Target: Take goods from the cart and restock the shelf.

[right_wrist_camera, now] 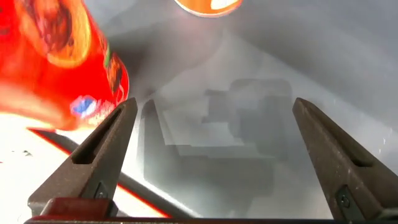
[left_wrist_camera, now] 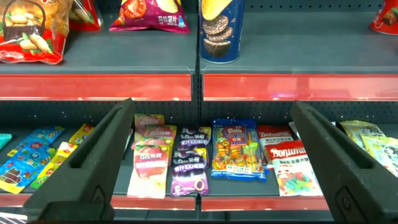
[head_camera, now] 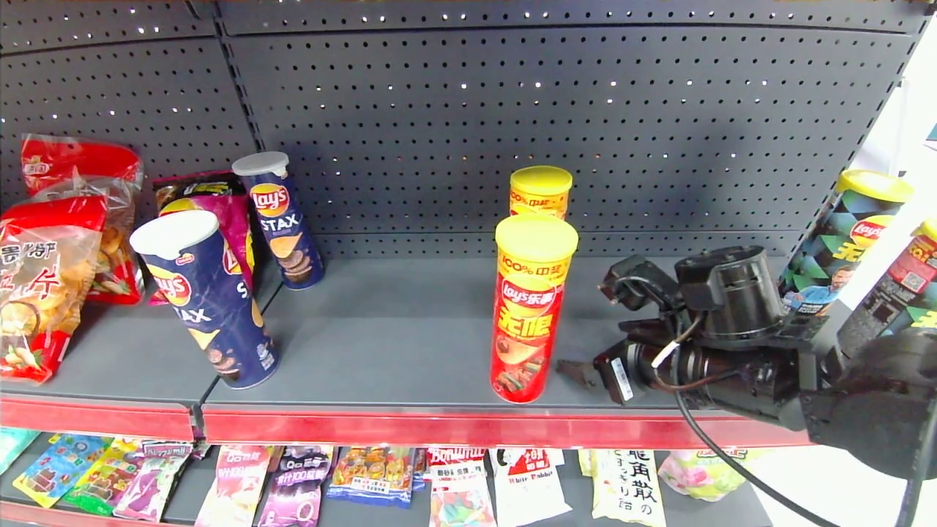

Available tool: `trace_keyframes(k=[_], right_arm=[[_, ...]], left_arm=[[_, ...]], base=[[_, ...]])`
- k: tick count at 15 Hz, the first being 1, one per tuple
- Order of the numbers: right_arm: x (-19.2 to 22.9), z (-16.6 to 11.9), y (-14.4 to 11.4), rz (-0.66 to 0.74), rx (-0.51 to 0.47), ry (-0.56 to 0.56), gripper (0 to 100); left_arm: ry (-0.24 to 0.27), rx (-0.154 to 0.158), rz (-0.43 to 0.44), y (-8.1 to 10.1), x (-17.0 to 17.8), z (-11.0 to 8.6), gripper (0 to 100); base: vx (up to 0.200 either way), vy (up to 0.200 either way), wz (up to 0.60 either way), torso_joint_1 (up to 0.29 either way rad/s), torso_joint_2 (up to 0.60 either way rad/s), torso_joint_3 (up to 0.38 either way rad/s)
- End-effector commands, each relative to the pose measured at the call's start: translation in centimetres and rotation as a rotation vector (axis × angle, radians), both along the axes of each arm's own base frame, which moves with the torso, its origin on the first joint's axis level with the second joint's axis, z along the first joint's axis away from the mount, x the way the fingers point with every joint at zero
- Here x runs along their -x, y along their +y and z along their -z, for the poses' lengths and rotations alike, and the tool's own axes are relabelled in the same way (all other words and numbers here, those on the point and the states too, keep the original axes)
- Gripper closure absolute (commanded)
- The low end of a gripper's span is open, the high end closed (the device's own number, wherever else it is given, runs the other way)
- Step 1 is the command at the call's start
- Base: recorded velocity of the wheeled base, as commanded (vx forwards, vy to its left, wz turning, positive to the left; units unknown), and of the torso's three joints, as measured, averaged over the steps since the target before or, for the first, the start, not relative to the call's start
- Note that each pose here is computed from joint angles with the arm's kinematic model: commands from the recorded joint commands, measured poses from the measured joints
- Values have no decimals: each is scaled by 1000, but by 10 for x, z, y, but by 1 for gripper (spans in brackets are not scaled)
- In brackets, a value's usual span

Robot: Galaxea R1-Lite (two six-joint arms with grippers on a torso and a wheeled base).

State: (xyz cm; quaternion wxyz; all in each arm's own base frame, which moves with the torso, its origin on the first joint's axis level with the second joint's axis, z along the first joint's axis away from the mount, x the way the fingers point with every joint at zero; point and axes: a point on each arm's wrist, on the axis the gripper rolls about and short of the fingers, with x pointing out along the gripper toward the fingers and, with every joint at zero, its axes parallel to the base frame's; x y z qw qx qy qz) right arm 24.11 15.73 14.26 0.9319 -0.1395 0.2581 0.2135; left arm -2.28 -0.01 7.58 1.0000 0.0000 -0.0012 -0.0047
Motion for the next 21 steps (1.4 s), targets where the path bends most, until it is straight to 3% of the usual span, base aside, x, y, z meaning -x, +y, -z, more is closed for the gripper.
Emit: trace_keyframes(k=[1, 6, 9, 11, 15, 16, 18, 21], right_arm=[[36, -18, -25, 8, -41, -50, 0], [136, -53, -92, -11, -150, -318, 0], [180, -51, -133, 133, -191, -491, 0], [200, -38, -152, 353, -140, -510, 0], [248, 8, -160, 703, -9, -330, 0], [259, 19, -158, 718, -11, -345, 0], [267, 48, -154, 547, -85, -408, 0], [259, 56, -154, 368, -198, -417, 0]], left_arm=[[-1, 0, 0, 0, 0, 0, 0], [-1, 0, 1, 0, 0, 0, 0], [-1, 2, 1, 0, 0, 0, 0], [-1, 2, 1, 0, 0, 0, 0], [-1, 0, 1, 0, 0, 0, 0], [-1, 0, 1, 0, 0, 0, 0], [-1, 2, 1, 0, 0, 0, 0], [-1, 2, 0, 0, 0, 0, 0]], base=[[0, 0, 0, 0, 0, 0], [0, 0, 0, 0, 0, 0], [0, 0, 0, 0, 0, 0], [0, 0, 0, 0, 0, 0], [0, 0, 0, 0, 0, 0], [0, 0, 0, 0, 0, 0], [0, 0, 0, 0, 0, 0], [0, 0, 0, 0, 0, 0]])
